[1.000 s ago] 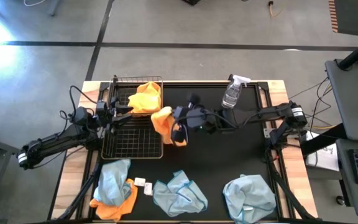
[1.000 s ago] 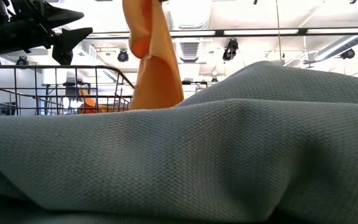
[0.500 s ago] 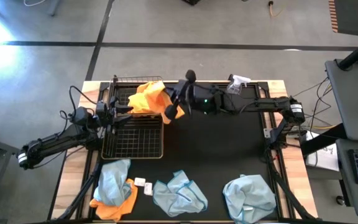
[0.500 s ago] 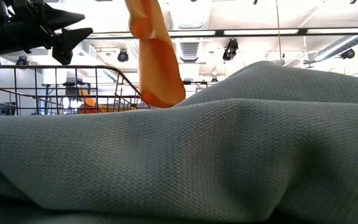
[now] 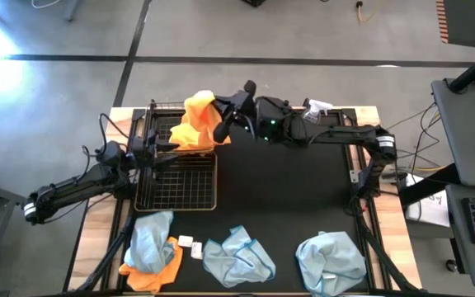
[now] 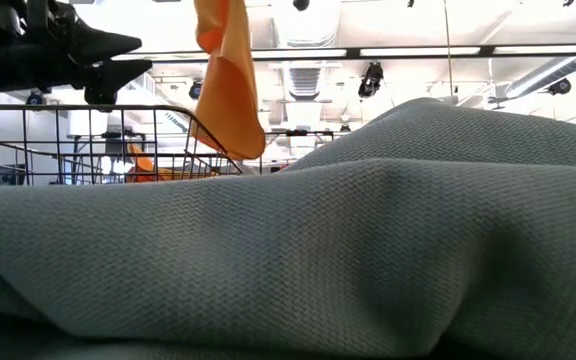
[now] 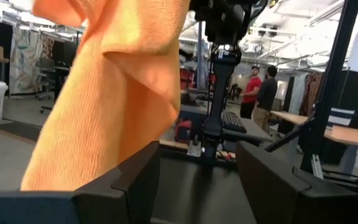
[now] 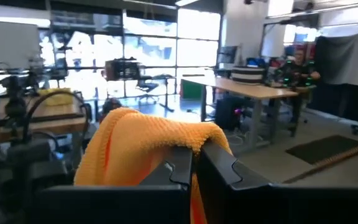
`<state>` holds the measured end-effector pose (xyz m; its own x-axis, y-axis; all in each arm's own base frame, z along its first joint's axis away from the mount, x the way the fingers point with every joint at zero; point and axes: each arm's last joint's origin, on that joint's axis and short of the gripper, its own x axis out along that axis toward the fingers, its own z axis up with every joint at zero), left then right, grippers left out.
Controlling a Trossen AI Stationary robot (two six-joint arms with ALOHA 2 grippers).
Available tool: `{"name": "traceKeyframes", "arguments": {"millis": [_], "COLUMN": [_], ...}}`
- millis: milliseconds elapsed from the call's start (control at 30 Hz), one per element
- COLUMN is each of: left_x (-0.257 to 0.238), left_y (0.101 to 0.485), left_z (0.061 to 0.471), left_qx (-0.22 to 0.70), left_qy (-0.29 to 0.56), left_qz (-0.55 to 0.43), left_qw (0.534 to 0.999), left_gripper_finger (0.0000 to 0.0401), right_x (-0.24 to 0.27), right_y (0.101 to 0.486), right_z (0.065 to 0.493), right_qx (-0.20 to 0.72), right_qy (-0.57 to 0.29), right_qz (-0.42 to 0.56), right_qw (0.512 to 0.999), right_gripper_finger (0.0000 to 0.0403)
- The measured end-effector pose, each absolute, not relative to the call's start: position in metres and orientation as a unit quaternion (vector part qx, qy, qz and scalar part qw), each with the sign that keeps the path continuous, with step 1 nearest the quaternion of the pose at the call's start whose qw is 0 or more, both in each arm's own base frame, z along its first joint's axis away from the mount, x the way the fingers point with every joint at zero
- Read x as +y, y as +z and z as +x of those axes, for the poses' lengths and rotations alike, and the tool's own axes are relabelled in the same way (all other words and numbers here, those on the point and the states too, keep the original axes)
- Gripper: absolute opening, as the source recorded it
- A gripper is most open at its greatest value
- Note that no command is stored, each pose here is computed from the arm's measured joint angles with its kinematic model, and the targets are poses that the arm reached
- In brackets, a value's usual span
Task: Sort microfiber towel by color & place in baskets
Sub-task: Put the right orange microfiber towel into the top wire basket
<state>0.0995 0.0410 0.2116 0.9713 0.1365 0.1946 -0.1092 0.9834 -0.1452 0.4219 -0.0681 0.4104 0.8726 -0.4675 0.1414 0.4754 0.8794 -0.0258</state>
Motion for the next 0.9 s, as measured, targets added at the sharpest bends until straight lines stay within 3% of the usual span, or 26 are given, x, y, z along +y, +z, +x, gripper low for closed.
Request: {"name": "traceKeyframes", "arguments": {"millis": [900], "left_x": [0.042], "left_y": [0.197], "left_z": [0.102], "left_qx": [-0.028], "left_qy": [0.072], "left_qz": [-0.046], "left_qw": [0.996], "left_gripper_finger": [0.0194], "right_x": [-0.093], "right_y": [0.41], "right_z": [0.514], "right_qx": [-0.118], "right_qy": [-0.222], "right_qz": [-0.09], "right_qw": [0.964], "right_gripper_finger": [0.0009]}}
